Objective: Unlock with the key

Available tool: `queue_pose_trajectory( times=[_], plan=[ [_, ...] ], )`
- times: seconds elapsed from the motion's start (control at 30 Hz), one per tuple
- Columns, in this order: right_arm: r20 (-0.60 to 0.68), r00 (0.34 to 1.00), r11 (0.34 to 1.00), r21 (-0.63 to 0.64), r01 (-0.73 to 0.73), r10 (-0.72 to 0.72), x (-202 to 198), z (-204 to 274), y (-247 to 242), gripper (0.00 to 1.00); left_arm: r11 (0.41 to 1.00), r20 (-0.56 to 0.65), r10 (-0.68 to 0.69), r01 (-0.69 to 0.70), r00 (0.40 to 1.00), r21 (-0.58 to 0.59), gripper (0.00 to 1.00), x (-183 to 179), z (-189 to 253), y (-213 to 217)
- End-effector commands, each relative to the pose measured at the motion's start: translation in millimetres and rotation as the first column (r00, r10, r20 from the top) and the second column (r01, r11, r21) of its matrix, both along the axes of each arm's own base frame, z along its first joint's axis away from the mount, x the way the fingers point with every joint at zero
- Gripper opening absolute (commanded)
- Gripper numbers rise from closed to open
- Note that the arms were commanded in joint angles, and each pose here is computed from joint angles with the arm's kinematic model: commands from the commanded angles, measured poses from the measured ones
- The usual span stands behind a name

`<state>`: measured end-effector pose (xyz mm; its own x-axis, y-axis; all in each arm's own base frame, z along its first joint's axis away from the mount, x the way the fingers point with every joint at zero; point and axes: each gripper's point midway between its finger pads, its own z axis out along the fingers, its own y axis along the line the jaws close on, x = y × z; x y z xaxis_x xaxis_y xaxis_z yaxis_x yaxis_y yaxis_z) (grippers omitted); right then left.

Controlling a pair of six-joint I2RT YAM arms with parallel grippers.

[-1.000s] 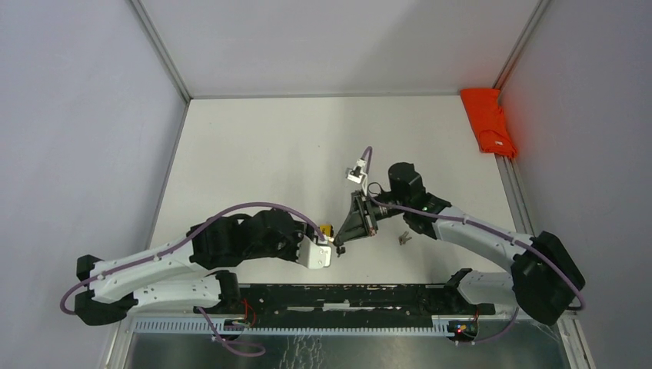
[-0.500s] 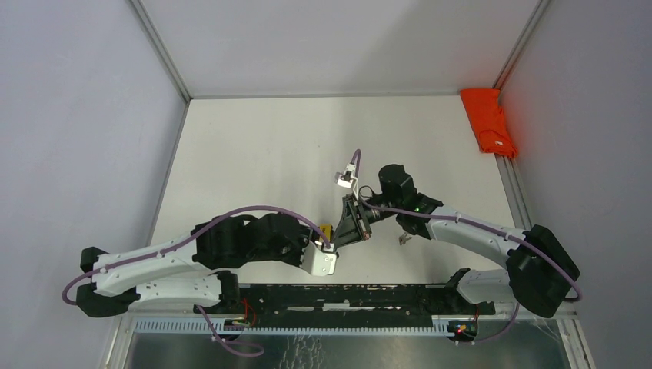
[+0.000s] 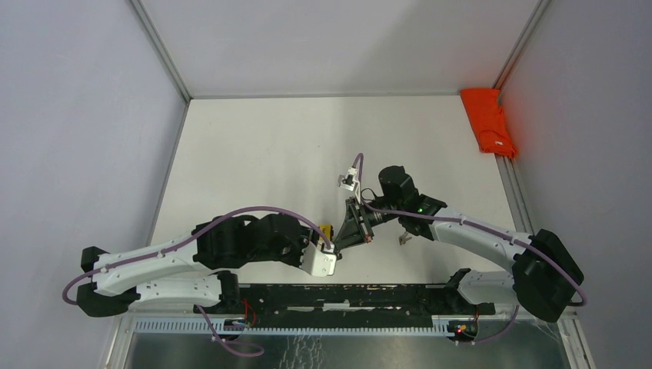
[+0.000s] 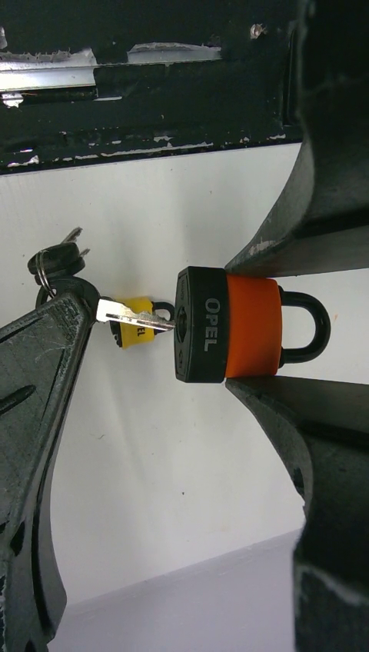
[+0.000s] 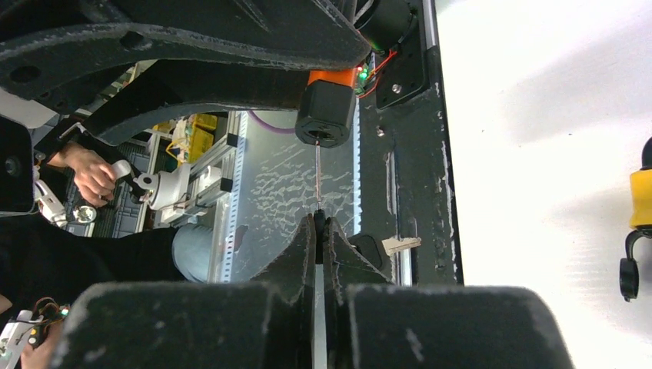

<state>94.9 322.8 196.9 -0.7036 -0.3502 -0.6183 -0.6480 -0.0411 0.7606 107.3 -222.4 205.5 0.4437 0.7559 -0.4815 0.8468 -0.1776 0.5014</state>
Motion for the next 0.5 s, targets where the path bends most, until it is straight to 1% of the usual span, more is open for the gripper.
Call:
queue_pose_trajectory(
  times=[0.0, 0.47],
  plan=[
    [0.066, 0.998, 0.999, 0.034, 0.014, -0.016, 5.9, 12.8, 4.0, 0.0, 0.997, 0.029, -0.029, 0.031, 0.999, -0.07, 0.02, 0.2, 20.7, -12.0],
    [0.064, 0.998, 0.999, 0.042, 0.018, -0.021, 12.0, 17.8, 10.3, 0.0, 0.996, 0.015, -0.039, 0.041, 0.999, -0.08, 0.02, -2.4, 21.4, -17.3]
  ],
)
